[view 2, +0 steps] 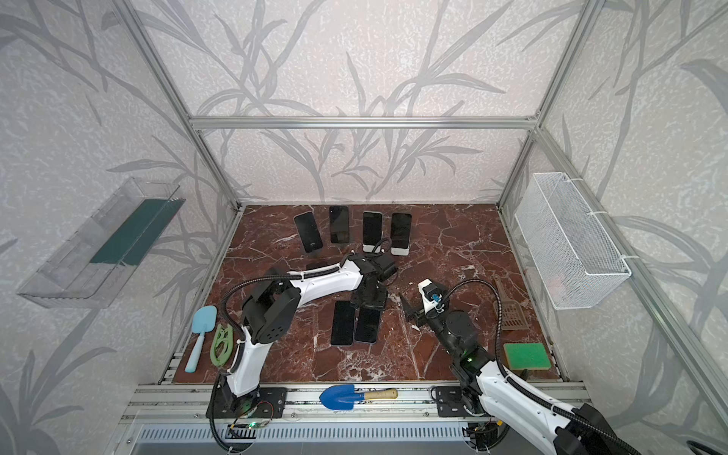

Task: Remove the phone from the phone stand
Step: Place the phone at the center of the table.

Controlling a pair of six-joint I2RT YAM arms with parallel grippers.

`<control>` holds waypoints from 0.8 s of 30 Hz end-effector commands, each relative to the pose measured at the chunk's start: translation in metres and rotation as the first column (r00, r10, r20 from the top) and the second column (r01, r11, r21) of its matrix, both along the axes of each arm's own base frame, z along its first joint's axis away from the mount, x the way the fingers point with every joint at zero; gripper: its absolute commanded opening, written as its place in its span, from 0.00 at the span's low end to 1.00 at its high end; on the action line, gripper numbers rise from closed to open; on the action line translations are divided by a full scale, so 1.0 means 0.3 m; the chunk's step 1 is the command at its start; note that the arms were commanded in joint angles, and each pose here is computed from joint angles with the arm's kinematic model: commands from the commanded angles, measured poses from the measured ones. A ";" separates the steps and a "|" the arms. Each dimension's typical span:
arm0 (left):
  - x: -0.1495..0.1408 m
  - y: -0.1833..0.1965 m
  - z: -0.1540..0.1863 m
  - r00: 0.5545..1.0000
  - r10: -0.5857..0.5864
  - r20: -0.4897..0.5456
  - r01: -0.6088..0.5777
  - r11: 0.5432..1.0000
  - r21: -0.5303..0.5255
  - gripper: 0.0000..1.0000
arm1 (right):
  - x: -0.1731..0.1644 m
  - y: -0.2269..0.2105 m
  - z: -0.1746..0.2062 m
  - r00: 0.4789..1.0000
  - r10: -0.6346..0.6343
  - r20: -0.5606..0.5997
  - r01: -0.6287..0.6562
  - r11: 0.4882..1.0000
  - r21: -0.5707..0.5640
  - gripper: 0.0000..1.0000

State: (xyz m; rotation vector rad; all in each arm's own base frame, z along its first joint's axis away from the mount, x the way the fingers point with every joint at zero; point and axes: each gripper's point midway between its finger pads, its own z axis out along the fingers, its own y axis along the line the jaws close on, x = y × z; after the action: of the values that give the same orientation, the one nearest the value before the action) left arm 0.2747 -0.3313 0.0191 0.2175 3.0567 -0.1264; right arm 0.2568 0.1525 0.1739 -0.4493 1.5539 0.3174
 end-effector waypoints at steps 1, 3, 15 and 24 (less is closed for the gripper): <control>-0.082 0.045 -0.026 0.995 0.027 -0.098 -0.022 0.998 0.051 0.55 | 0.001 -0.004 0.025 1.000 -0.009 0.025 0.009 1.000 0.024 0.95; -0.078 0.044 -0.017 0.996 0.025 -0.087 -0.021 0.999 0.048 0.57 | 0.002 -0.004 0.026 1.000 -0.009 0.025 0.008 1.000 0.024 0.94; 0.028 0.023 0.145 0.993 0.007 0.115 -0.005 1.000 -0.012 0.76 | 0.002 -0.002 0.027 1.000 -0.007 0.027 0.006 1.000 0.022 0.95; 0.045 0.024 0.164 0.992 0.020 0.124 -0.016 0.999 -0.034 0.80 | 0.000 -0.002 0.028 1.000 -0.004 0.028 0.004 1.000 0.023 0.95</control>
State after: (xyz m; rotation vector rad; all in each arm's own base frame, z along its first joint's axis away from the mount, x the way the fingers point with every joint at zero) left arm 0.2864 -0.3311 0.0616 0.2022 2.9442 -0.1845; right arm 0.2570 0.1527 0.1725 -0.4514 1.5584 0.3167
